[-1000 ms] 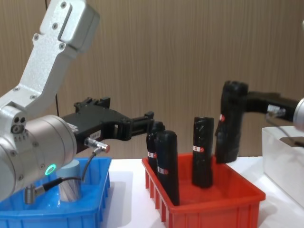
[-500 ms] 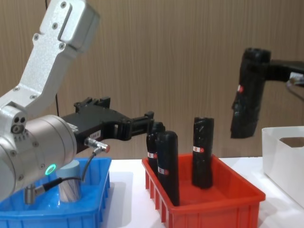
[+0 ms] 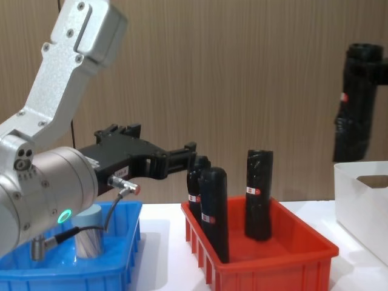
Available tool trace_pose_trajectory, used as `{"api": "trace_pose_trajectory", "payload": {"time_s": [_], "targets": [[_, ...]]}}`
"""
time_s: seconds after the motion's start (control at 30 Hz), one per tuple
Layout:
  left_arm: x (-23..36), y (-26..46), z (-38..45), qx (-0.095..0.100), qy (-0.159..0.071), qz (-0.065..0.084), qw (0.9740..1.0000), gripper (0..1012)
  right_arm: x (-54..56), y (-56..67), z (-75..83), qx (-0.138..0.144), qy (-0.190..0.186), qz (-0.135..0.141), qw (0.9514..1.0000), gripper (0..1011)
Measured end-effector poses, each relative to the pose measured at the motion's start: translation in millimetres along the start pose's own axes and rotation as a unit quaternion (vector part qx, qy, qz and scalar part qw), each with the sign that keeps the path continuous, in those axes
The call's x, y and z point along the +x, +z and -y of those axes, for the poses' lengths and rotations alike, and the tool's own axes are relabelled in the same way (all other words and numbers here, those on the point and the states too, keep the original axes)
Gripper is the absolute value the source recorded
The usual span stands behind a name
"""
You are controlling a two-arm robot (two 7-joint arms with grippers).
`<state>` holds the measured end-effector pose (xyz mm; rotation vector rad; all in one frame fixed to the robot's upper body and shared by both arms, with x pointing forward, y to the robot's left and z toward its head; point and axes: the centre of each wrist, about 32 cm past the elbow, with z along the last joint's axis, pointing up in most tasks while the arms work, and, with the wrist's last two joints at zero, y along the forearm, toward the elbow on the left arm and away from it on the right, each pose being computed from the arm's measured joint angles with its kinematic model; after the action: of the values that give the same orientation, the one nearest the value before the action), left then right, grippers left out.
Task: Pick the cotton swabs from the blue box and place them into the white box.
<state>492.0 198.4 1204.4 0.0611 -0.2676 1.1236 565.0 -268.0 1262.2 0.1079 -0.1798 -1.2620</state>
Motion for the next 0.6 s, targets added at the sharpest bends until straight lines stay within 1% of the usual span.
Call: {"api": "trace_pose_trajectory", "payload": {"time_s": [0.13,0.33,0.37,0.43,0.47,0.5,0.6], "targets": [[0.0,0.0,0.0,0.0,0.0,0.0,1.0,1004,6.5,1.0,1.3,-0.006,-0.02,0.011,0.9997,425],[0.0,0.0,0.0,0.0,0.0,0.0,1.0,1004,20.4,-1.5,0.4,-0.018,-0.052,0.026,0.9981,425],[0.0,0.0,0.0,0.0,0.0,0.0,1.0,1004,24.1,-2.6,0.0,-0.021,-0.06,0.029,0.9975,425],[0.0,0.0,0.0,0.0,0.0,0.0,1.0,1004,27.7,-3.8,-0.4,-0.025,-0.067,0.032,0.9969,425],[0.0,0.0,0.0,0.0,0.0,0.0,1.0,1004,31.7,-4.9,-0.9,-0.028,-0.075,0.034,0.9962,425],[0.0,0.0,0.0,0.0,0.0,0.0,1.0,1004,31.7,-4.9,-0.9,-0.028,-0.075,0.034,0.9962,425],[0.0,0.0,0.0,0.0,0.0,0.0,1.0,1004,40.9,-8.1,-1.8,-0.036,-0.092,0.039,0.9943,425]]}}
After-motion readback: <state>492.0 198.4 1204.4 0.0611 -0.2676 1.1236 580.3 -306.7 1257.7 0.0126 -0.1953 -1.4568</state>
